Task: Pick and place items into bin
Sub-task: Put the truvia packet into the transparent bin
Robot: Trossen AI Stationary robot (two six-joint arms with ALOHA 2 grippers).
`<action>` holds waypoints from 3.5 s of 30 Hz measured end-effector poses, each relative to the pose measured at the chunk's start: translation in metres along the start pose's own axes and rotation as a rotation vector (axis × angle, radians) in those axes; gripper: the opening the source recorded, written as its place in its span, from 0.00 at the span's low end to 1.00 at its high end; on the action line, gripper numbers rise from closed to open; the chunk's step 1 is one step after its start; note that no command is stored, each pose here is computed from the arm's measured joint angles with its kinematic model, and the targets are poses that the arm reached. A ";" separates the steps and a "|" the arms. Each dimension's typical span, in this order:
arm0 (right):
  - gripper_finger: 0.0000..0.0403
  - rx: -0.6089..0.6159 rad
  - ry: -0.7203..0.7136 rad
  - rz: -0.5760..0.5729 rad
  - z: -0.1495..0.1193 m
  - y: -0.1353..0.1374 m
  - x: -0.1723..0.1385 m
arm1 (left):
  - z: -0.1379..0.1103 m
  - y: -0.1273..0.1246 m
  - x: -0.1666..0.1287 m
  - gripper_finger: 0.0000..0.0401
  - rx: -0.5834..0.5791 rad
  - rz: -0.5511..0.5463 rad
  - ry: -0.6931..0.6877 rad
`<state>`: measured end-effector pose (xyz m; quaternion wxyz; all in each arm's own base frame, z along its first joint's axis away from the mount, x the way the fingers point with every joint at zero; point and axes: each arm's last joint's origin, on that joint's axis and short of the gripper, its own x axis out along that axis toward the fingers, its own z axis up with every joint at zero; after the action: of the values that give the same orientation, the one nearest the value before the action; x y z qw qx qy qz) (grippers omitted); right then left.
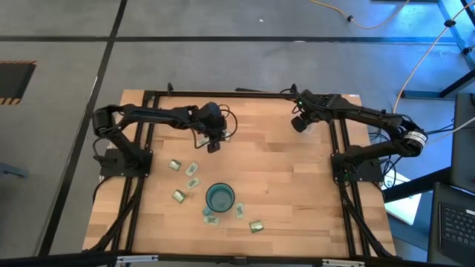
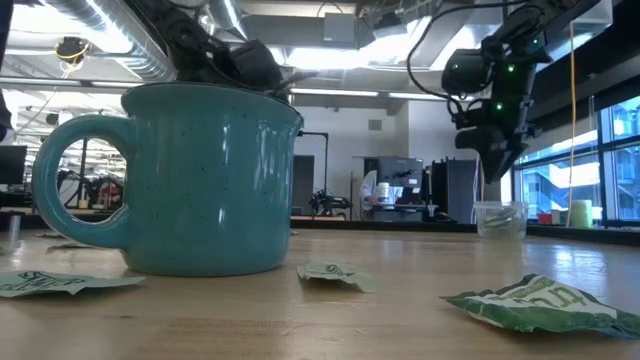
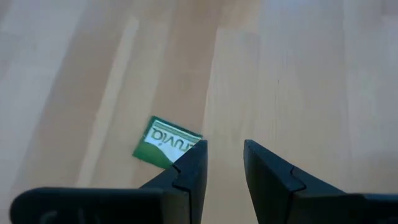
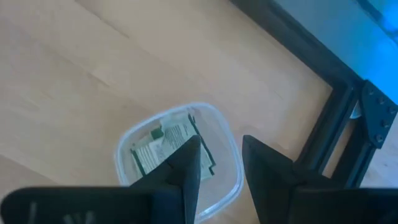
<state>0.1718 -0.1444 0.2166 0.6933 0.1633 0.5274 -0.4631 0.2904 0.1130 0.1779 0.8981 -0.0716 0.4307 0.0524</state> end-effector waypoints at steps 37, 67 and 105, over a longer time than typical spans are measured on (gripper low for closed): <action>0.30 -0.115 -0.153 0.239 0.011 0.027 -0.010 | 0.023 0.003 0.035 0.01 0.211 0.172 0.227; 0.69 -0.272 -0.474 1.028 0.019 0.101 -0.066 | 0.086 -0.091 0.016 0.01 0.355 0.236 -0.373; 0.02 -0.205 -0.466 0.945 0.015 0.106 -0.067 | 0.089 -0.104 0.014 0.09 0.390 0.264 -0.425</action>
<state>0.2659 -0.0684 0.2538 0.9374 0.2071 0.2710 -0.0705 0.3835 0.0268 0.2314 0.9503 0.1710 0.2408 0.0985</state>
